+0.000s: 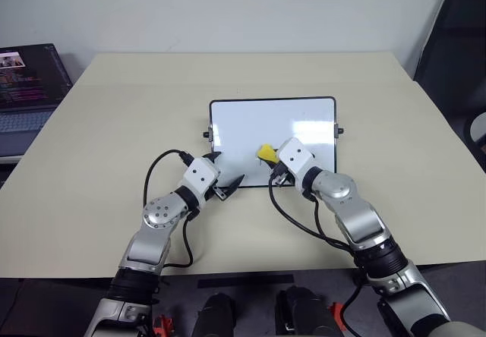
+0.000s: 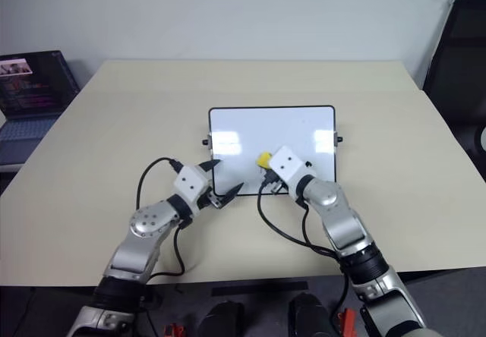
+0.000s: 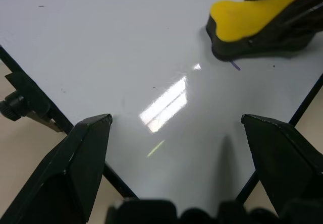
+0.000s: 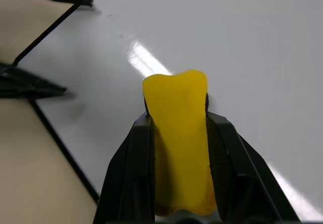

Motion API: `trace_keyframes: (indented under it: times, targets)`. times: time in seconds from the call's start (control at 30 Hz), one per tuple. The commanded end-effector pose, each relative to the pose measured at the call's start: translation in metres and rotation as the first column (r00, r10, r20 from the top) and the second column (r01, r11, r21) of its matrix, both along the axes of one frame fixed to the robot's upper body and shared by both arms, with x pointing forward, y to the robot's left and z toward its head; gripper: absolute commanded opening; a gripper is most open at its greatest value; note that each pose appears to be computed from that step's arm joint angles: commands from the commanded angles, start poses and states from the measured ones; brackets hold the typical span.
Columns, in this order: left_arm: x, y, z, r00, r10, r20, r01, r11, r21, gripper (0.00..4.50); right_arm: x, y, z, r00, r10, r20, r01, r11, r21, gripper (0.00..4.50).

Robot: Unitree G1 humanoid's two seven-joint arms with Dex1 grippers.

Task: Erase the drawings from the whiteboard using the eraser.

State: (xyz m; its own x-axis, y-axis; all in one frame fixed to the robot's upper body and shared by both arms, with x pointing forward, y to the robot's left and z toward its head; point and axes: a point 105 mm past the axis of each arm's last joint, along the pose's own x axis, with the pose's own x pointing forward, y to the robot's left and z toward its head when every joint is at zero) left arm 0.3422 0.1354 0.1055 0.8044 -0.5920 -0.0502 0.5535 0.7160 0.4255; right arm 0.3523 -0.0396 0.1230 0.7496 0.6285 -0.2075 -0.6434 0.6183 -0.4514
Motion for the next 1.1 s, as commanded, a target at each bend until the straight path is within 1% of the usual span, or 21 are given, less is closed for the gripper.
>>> trace_keyframes:
  times: [0.03,0.17,0.3,0.4,0.57,0.7,0.8,0.93,1.1]
  targets:
    - [0.000,0.005,0.013,0.999,0.005,0.053,-0.004,1.000,-0.004,4.50,-0.012,0.003,-0.017,0.998,0.049,-0.047,-0.052,0.997,-0.062,1.07]
    - [-0.001,0.005,0.011,0.999,0.006,0.048,-0.006,1.000,-0.004,4.50,-0.020,0.004,-0.025,0.994,0.084,-0.066,-0.090,0.992,-0.092,1.07]
    - [-0.002,0.006,0.009,0.999,0.006,0.042,-0.006,1.000,-0.005,4.50,-0.019,-0.003,-0.023,0.996,0.070,-0.060,-0.076,0.993,-0.094,1.07]
    - [-0.001,0.006,0.008,0.999,0.005,0.041,-0.005,1.000,-0.005,4.50,-0.011,-0.010,-0.015,0.999,0.023,-0.028,-0.025,0.997,-0.072,1.07]
    - [0.004,0.003,0.007,0.999,-0.006,0.045,0.007,1.000,-0.008,4.50,0.010,-0.022,0.008,0.993,-0.094,0.072,0.095,0.995,-0.013,1.07]
    - [0.007,-0.001,0.008,0.999,-0.020,0.050,0.020,1.000,-0.011,4.50,0.022,-0.037,0.016,0.972,-0.193,0.133,0.198,0.980,-0.020,1.07]
    - [0.008,-0.003,0.008,0.998,-0.027,0.054,0.028,1.000,-0.013,4.50,0.026,-0.045,0.016,0.962,-0.232,0.143,0.239,0.970,-0.035,1.07]
    - [0.010,-0.005,0.010,0.998,-0.035,0.059,0.036,0.999,-0.013,4.50,0.024,-0.047,0.012,0.964,-0.230,0.130,0.237,0.971,-0.041,1.07]
    - [0.012,-0.006,0.013,0.997,-0.038,0.067,0.039,0.999,-0.013,4.50,0.009,-0.045,-0.007,0.986,-0.153,0.064,0.159,0.981,-0.108,1.07]
